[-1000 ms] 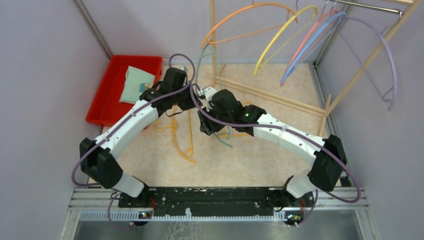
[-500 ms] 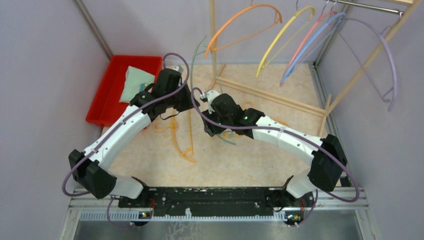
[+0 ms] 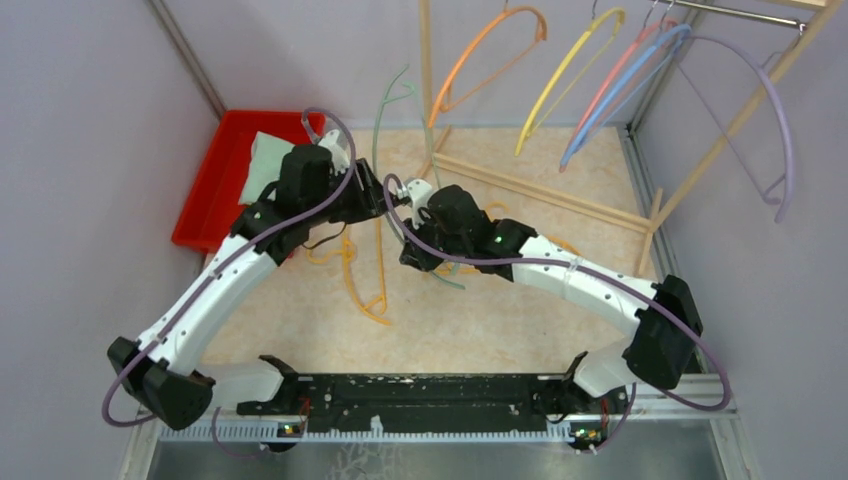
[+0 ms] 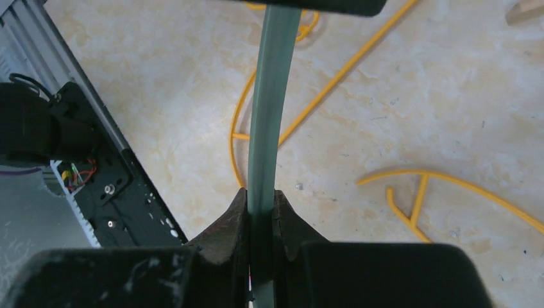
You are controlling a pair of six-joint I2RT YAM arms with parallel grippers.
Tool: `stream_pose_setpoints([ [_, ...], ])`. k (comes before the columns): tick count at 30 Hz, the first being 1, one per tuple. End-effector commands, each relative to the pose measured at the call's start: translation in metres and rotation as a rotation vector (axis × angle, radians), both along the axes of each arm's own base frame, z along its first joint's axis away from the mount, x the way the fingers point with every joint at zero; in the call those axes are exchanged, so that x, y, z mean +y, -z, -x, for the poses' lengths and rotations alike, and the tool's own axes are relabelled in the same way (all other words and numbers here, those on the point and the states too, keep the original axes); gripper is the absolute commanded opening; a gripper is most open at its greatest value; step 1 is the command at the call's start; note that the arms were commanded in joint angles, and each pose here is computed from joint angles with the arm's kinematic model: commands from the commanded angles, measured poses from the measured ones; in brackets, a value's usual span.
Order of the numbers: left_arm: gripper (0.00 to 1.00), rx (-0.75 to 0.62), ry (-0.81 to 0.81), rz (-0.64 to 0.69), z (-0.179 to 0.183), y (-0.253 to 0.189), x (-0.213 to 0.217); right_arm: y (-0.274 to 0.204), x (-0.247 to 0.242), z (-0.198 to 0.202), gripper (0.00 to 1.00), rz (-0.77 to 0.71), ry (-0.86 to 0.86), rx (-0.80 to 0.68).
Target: Organize the hangers
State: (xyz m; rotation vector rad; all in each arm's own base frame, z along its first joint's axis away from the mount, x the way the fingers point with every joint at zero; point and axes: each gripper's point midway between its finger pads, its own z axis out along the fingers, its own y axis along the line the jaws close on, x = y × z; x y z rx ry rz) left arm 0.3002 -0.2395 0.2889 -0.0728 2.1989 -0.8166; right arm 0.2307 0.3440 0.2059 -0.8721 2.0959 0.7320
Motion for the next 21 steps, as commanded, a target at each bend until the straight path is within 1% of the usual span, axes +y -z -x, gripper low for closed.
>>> stream_pose_setpoints([
  [1,0.72,-0.302,0.16,0.171,0.02,-0.074,-0.013,-0.001,0.008,0.021,0.0,-0.057,-0.07,0.106],
  [2,0.83,-0.327,0.176,0.184,0.024,-0.075,-0.013,-0.002,0.011,0.024,0.0,-0.071,-0.083,0.122],
  [3,0.97,-0.349,0.181,0.191,0.028,-0.076,-0.011,-0.001,0.013,0.027,0.0,-0.078,-0.095,0.134],
  [4,0.99,-0.369,0.181,0.2,0.032,-0.076,-0.008,-0.001,0.014,0.028,0.0,-0.084,-0.103,0.141],
  [8,1.0,-0.435,0.187,0.219,0.049,-0.072,0.003,-0.008,0.015,0.028,0.0,-0.136,-0.128,0.184],
  [10,1.0,-0.454,0.141,0.219,0.051,-0.068,0.013,-0.019,0.014,0.025,0.0,-0.195,-0.14,0.221],
  [12,1.0,-0.446,0.087,0.206,0.051,-0.06,0.023,-0.032,0.012,0.017,0.0,-0.249,-0.133,0.235],
  [16,1.0,-0.442,0.043,0.2,0.052,-0.052,0.033,-0.054,0.008,0.005,0.0,-0.345,-0.117,0.264],
  [21,0.99,-0.418,-0.038,0.188,0.047,-0.036,0.044,-0.071,0.002,-0.001,0.0,-0.448,-0.123,0.324],
])
